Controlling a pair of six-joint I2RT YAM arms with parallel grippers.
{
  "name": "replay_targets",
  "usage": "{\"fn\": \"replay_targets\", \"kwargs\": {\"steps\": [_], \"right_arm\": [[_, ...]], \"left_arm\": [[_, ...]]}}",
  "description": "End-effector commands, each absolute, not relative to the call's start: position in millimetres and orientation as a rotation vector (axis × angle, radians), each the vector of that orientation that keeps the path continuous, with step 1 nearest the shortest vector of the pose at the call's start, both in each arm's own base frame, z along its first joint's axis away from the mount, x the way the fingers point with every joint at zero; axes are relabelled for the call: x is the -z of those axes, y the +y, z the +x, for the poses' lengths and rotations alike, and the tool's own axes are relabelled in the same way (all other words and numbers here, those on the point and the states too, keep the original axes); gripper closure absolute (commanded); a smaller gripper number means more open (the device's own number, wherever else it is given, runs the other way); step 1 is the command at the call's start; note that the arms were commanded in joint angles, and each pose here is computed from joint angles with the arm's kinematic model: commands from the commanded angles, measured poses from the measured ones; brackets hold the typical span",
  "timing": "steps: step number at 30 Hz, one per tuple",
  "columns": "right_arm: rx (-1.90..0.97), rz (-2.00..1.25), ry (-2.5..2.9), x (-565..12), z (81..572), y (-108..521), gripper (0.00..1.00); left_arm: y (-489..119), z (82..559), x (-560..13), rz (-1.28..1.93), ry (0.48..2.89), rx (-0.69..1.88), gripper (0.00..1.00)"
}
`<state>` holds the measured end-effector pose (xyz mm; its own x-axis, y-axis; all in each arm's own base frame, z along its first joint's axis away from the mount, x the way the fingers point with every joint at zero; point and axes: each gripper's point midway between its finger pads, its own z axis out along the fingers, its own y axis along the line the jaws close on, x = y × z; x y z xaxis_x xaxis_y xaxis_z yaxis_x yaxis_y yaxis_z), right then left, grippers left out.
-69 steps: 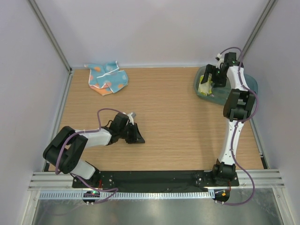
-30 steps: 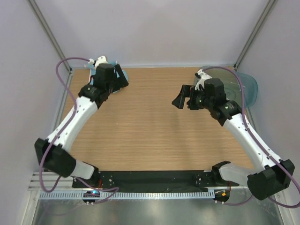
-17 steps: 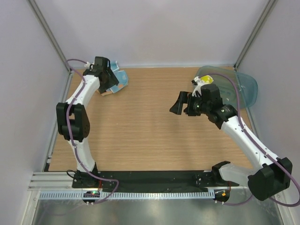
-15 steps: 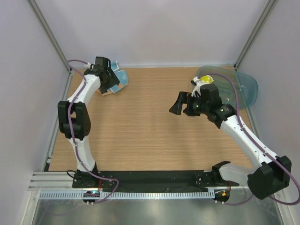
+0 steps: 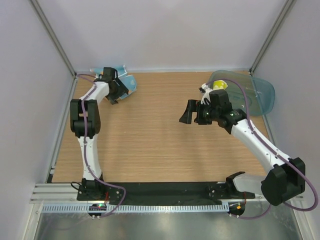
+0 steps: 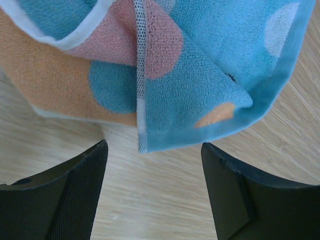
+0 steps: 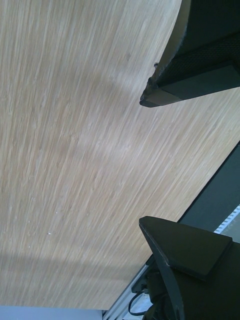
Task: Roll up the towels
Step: Move the towel to the center of the board
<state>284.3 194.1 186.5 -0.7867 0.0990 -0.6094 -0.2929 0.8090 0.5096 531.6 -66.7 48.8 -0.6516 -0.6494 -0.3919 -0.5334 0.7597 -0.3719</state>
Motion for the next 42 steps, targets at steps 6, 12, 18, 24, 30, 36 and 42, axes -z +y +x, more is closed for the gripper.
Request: {"fn": "replay_targets", "kwargs": {"steps": [6, 12, 18, 24, 30, 36, 42], "right_arm": [[-0.815, -0.189, 2.348, -184.7, 292.4, 202.9, 0.02], [-0.805, -0.182, 2.368, -177.0, 294.1, 202.2, 0.02], [-0.799, -0.183, 2.369, -179.1, 294.9, 202.2, 0.02], [-0.745, -0.14, 2.35, -197.3, 295.3, 193.4, 0.03], [-0.678, -0.043, 2.351, -207.8, 287.6, 177.5, 0.03], [-0.698, 0.025, 2.428, -181.7, 266.5, 175.2, 0.03], [-0.684, 0.086, 2.482, -161.4, 262.4, 177.7, 0.02]], "left_arm": [[-80.0, 574.1, -58.1, -0.897, 2.334, 0.429, 0.37], [-82.3, 581.7, -61.6, -0.899, 2.313, 0.448, 0.76], [-90.6, 572.3, -94.2, -0.843, 2.302, 0.429, 1.0], [-110.5, 535.9, -166.1, -0.647, 2.305, 0.243, 1.0], [-145.7, 444.8, -228.8, -0.397, 2.251, 0.138, 1.0], [-146.5, 310.0, -152.3, -0.47, 2.409, 0.258, 0.97], [-152.9, 228.6, -88.2, -0.423, 2.547, 0.339, 0.37]]}}
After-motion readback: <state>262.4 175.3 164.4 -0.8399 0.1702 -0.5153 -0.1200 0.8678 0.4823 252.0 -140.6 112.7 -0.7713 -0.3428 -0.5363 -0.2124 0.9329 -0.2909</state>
